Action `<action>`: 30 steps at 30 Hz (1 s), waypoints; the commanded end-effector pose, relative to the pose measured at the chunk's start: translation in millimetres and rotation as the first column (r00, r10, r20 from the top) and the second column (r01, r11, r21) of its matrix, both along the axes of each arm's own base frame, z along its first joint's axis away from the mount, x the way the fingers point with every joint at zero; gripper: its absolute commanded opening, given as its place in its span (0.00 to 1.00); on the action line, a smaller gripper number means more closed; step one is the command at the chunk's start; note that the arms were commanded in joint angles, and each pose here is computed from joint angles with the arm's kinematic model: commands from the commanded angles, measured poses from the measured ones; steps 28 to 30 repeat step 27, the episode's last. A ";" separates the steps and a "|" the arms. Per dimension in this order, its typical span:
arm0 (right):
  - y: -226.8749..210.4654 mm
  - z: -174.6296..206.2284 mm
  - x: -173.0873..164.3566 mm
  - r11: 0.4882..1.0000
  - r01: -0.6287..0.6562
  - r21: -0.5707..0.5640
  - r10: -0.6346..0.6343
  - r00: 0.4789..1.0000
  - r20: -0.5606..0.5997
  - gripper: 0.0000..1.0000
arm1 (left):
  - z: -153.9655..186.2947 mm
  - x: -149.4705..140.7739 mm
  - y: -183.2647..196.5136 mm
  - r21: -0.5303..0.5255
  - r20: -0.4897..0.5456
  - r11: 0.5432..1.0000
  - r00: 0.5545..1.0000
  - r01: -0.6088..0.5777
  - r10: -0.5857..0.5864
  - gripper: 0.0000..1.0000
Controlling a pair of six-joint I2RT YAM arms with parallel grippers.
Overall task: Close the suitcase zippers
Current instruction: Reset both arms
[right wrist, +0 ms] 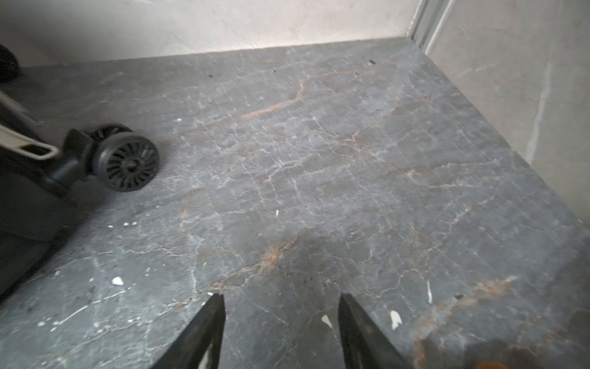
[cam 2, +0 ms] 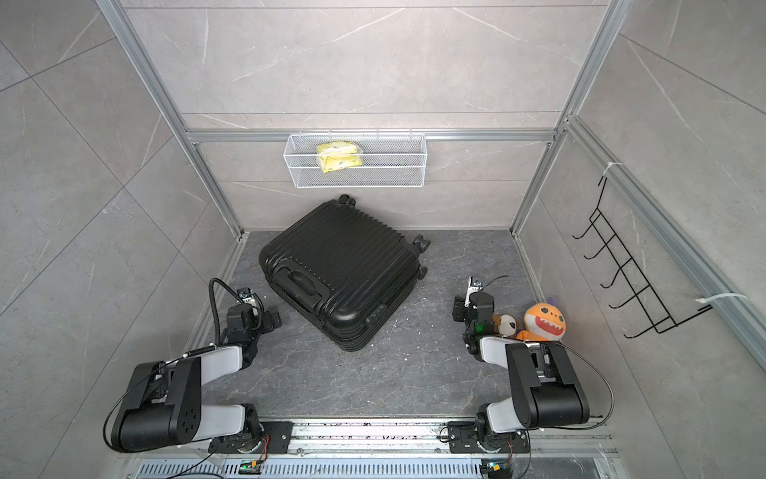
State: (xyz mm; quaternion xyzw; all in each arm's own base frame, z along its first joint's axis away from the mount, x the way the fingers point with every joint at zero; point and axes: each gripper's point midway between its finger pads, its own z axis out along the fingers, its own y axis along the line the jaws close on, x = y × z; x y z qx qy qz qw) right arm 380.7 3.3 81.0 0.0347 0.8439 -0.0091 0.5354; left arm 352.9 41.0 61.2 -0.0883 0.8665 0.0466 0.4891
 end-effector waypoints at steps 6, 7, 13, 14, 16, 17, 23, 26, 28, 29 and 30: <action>-5.0 22.3 -4.6 1.000 0.026 -0.007 -0.024 0.977 0.212 1.00 | 24.9 34.1 -19.1 0.019 0.153 0.989 0.977 0.146 -0.147 1.00; -4.4 21.0 -4.1 1.000 0.024 -0.009 -0.022 0.980 0.196 1.00 | 23.4 32.8 -19.9 0.014 0.138 0.989 0.979 0.150 -0.151 1.00; 14.7 18.0 4.5 0.996 -0.091 -0.019 0.093 0.983 0.159 0.99 | 24.0 32.9 -19.7 0.016 0.141 0.989 0.979 0.149 -0.150 1.00; 14.4 16.7 6.3 0.996 -0.090 -0.020 0.092 0.985 0.145 1.00 | 23.8 33.0 -19.6 0.018 0.142 0.989 0.978 0.149 -0.150 1.00; 15.1 16.7 6.4 0.996 -0.091 -0.020 0.093 0.985 0.144 1.00 | 24.3 32.9 -19.6 0.017 0.143 0.989 0.978 0.148 -0.149 1.00; 15.0 16.4 6.4 0.996 -0.090 -0.020 0.092 0.985 0.143 1.00 | 23.6 32.8 -19.8 0.016 0.141 0.989 0.979 0.150 -0.150 1.00; 14.5 15.8 6.1 0.996 -0.088 -0.020 0.090 0.986 0.142 1.00 | 23.9 32.9 -19.6 0.016 0.142 0.989 0.978 0.149 -0.150 1.00; 14.8 16.6 6.2 0.996 -0.089 -0.020 0.091 0.985 0.145 1.00 | 24.0 32.8 -19.7 0.017 0.142 0.989 0.978 0.149 -0.150 1.00; 14.3 16.6 5.6 0.996 -0.087 -0.020 0.089 0.985 0.145 0.99 | 24.3 33.1 -19.7 0.016 0.143 0.989 0.978 0.149 -0.150 1.00; 14.3 16.6 5.6 0.996 -0.087 -0.020 0.089 0.985 0.145 0.99 | 24.3 33.1 -19.7 0.016 0.143 0.989 0.978 0.149 -0.150 1.00; 14.3 16.6 5.6 0.996 -0.087 -0.020 0.089 0.985 0.145 0.99 | 24.3 33.1 -19.7 0.016 0.143 0.989 0.978 0.149 -0.150 1.00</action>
